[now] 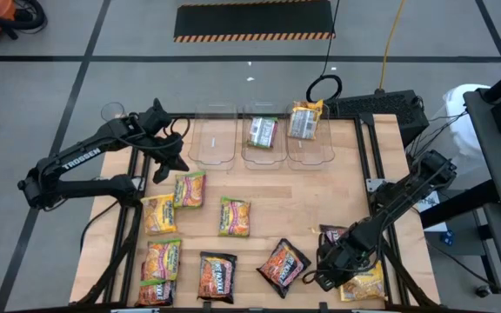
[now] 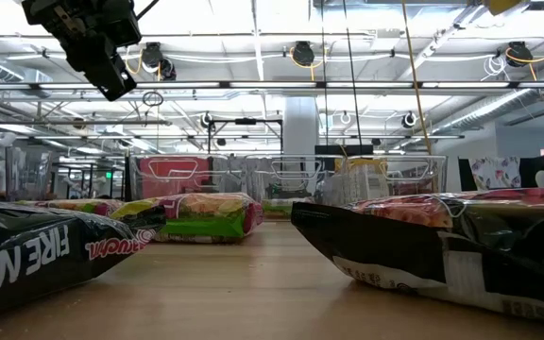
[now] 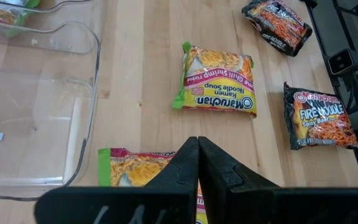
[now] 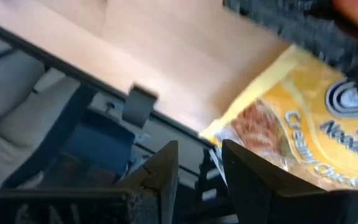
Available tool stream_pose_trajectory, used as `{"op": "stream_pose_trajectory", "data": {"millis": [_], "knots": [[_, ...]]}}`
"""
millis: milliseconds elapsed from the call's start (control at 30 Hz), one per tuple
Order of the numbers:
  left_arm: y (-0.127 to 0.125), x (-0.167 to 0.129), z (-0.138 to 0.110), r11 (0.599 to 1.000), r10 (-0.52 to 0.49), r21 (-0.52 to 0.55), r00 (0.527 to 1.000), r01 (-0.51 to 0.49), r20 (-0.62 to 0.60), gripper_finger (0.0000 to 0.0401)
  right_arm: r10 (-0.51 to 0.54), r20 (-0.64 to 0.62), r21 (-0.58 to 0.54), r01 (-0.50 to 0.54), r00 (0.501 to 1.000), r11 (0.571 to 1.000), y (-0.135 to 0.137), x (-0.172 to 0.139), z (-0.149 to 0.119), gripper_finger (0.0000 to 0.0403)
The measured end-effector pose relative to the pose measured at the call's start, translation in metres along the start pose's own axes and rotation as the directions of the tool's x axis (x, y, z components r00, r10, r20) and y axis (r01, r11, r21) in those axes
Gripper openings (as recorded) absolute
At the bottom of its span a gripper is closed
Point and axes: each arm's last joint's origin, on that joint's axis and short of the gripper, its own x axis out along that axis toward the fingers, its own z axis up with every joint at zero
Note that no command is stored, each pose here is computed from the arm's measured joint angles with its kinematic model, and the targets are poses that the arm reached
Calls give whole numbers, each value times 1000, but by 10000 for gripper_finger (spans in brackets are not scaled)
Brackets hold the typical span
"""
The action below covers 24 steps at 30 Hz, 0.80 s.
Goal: Sort Maruchan noodles
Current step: Put the yellow noodle pack into the right transparent bin
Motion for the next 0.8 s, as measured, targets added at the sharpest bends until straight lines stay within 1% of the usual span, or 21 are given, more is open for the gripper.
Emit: {"op": "stream_pose_trajectory", "data": {"millis": [267,567,700,800], "knots": [[0,0,0,1000,0,1,1000,0,0,8,-47,18,20,46,999,999,-6,2,-2,117],[0,0,0,1000,1,1,1000,-1,0,8,-34,13,12,34,999,999,-4,4,-4,116],[0,0,0,1000,0,3,1000,0,0,8,-56,19,37,56,998,998,-4,12,0,116],[0,0,0,1000,0,3,1000,0,0,8,-42,5,1,42,999,999,1,25,4,116]]}}
